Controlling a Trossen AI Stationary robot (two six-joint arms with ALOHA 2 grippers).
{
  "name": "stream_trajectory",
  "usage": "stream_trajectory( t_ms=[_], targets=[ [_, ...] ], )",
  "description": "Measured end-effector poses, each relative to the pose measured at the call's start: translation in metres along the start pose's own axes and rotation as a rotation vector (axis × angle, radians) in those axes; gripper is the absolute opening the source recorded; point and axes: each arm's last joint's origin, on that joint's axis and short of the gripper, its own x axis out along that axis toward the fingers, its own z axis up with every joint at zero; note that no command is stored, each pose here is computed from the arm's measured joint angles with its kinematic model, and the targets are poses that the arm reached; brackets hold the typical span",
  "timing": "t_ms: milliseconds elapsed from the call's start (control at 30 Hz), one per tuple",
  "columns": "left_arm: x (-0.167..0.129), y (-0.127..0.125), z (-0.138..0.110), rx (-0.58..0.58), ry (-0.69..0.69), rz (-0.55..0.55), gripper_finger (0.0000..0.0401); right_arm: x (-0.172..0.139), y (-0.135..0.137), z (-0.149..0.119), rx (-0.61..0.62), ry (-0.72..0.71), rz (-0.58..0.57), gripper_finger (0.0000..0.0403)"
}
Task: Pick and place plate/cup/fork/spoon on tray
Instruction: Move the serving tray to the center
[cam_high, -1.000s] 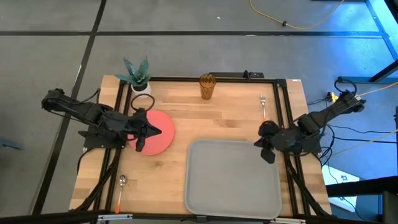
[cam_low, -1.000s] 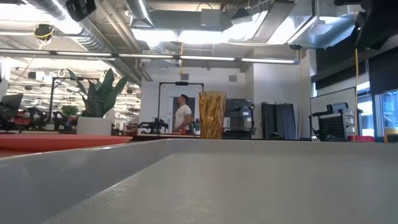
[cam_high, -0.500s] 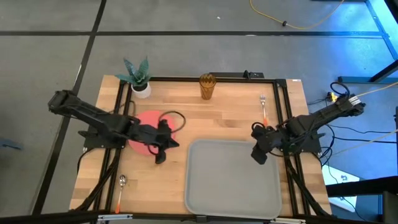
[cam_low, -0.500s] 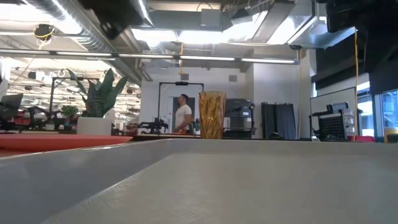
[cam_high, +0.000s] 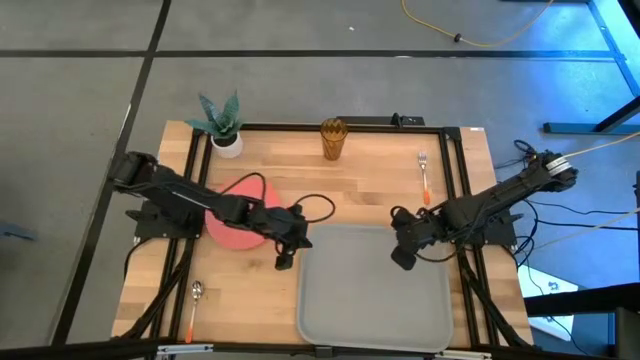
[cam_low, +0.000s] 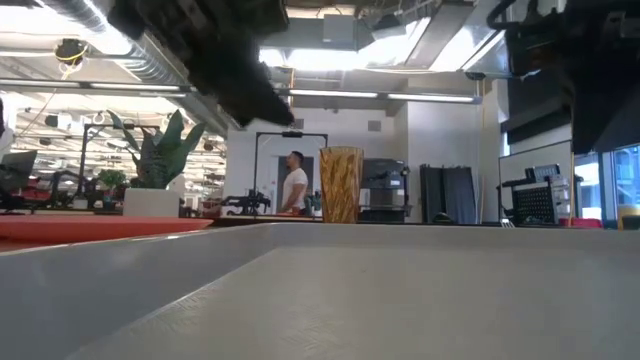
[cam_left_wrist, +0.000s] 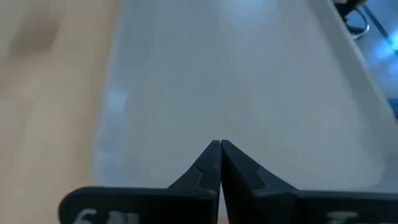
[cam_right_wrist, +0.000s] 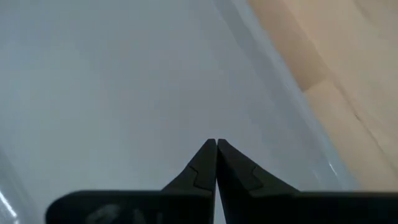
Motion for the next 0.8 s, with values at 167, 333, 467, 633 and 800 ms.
stream_trajectory(
  t_ms=[167,333,467,633,800],
  targets=[
    [0.026,0.005,-0.013,-0.005,0.038,-0.003,0.0,0.022,0.01,0.003,0.015,0.016,-0.027,0.0014],
    [0.044,0.008,-0.025,-0.006,0.067,0.005,0.0,0.045,0.016,0.004,0.016,0.046,-0.076,0.0014],
    [0.049,0.01,-0.028,-0.004,0.069,0.056,0.0,0.06,0.023,0.007,0.001,0.029,-0.061,0.0014],
    [0.053,0.012,-0.032,-0.006,0.08,0.096,0.0,0.076,0.028,0.011,-0.031,-0.021,-0.067,0.0014],
    [0.056,0.016,-0.036,-0.007,0.089,0.173,0.0,0.089,0.026,0.013,-0.021,-0.003,-0.106,0.0014]
  ],
)
